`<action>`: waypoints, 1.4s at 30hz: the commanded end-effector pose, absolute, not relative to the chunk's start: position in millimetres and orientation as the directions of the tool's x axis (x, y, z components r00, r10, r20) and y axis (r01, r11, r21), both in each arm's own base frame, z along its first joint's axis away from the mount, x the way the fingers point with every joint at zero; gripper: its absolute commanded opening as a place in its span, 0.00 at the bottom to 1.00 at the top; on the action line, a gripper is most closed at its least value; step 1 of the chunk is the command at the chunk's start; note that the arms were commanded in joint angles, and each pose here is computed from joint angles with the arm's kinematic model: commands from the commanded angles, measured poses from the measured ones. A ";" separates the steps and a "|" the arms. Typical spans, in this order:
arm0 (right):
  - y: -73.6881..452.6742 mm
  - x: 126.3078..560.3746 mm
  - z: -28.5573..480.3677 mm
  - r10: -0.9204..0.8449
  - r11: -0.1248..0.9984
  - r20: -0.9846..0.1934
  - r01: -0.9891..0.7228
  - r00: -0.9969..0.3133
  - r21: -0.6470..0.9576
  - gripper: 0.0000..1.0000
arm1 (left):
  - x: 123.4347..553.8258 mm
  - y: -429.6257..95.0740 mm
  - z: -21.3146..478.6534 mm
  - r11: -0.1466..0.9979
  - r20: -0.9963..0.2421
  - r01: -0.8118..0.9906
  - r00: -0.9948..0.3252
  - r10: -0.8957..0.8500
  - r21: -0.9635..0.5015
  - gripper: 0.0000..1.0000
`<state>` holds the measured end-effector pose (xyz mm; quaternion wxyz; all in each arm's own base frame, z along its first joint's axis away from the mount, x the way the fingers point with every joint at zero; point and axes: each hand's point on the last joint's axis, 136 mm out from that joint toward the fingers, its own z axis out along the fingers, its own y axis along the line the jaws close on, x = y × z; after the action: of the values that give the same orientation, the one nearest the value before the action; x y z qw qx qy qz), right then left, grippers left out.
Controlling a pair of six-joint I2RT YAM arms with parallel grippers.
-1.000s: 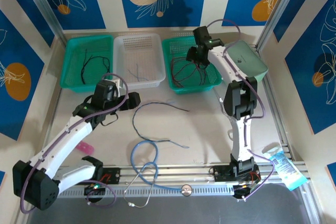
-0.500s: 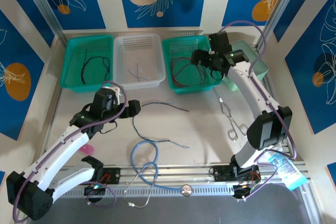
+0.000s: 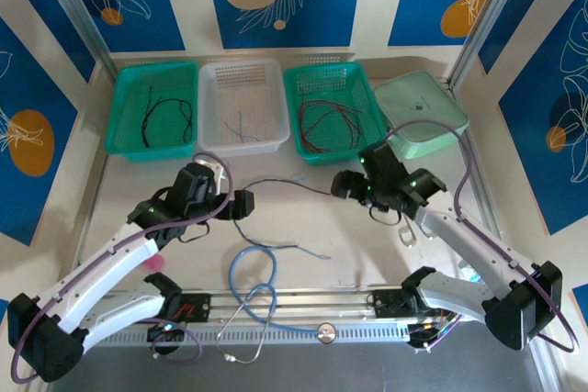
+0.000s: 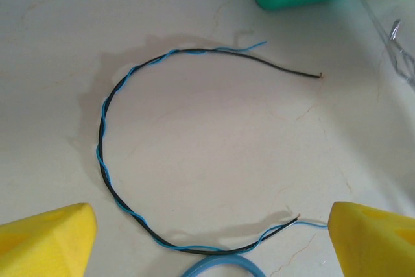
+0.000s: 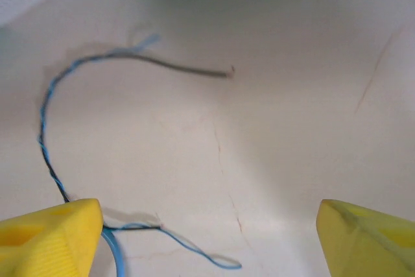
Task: Untangle the cables
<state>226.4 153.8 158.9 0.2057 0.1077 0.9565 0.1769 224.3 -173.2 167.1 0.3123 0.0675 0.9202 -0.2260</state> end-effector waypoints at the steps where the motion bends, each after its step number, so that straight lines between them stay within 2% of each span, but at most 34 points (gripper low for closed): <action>1: 160.9 211.7 141.3 0.387 0.873 -0.283 0.250 -0.878 0.420 0.85 | 216.0 -172.9 153.1 0.899 -0.599 0.291 -0.800 0.041 -0.328 0.91; 4: 158.7 206.7 127.2 0.432 0.866 -0.277 0.310 -0.858 0.393 0.84 | 211.7 -173.2 146.8 0.902 -0.587 0.291 -0.808 0.053 -0.319 0.91; 8: 184.0 208.6 120.3 0.413 0.846 -0.255 0.265 -0.874 0.463 0.81 | 207.2 -173.0 142.6 0.895 -0.585 0.278 -0.811 0.024 -0.348 0.91; 13: 198.7 184.2 102.6 0.538 0.761 -0.081 0.441 -0.839 0.476 0.71 | 198.9 -165.2 135.8 0.897 -0.580 0.256 -0.814 0.000 -0.360 0.91; 15: 202.2 169.3 101.1 0.610 0.715 -0.048 0.523 -0.791 0.464 0.64 | 194.8 -161.9 132.9 0.898 -0.574 0.247 -0.819 -0.008 -0.364 0.91; 17: 203.3 158.7 102.8 0.677 0.674 -0.066 0.581 -0.733 0.457 0.63 | 192.3 -158.8 131.2 0.898 -0.576 0.237 -0.817 -0.021 -0.370 0.90; 19: 200.5 147.3 98.5 0.760 0.601 -0.047 0.673 -0.649 0.431 0.57 | 190.6 -155.6 129.3 0.901 -0.578 0.227 -0.816 -0.032 -0.371 0.90; 24: 209.1 120.3 74.8 0.904 0.360 0.121 0.883 -0.410 0.300 0.52 | 191.1 -142.4 133.5 0.923 -0.601 0.204 -0.798 -0.035 -0.325 0.90; 27: 229.4 118.0 67.5 0.922 0.255 0.214 0.922 -0.323 0.291 0.51 | 191.9 -139.0 137.5 0.929 -0.615 0.208 -0.788 -0.026 -0.306 0.89; 36: 233.0 116.5 47.1 0.967 0.118 0.199 0.973 -0.159 0.200 0.46 | 191.0 -145.7 130.4 0.915 -0.598 0.201 -0.800 -0.053 -0.350 0.89; 40: 228.4 125.3 50.2 0.976 0.122 0.152 0.969 -0.157 0.217 0.46 | 190.3 -146.3 127.2 0.915 -0.601 0.219 -0.799 -0.032 -0.339 0.89; 42: 223.0 118.5 49.8 0.983 0.118 0.124 0.980 -0.138 0.158 0.47 | 190.3 -147.1 126.0 0.914 -0.603 0.228 -0.797 -0.022 -0.334 0.89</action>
<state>121.0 230.9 46.8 0.0332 0.4385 0.8886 0.1301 191.4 -142.9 127.4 0.3117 0.0429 0.9291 -0.1943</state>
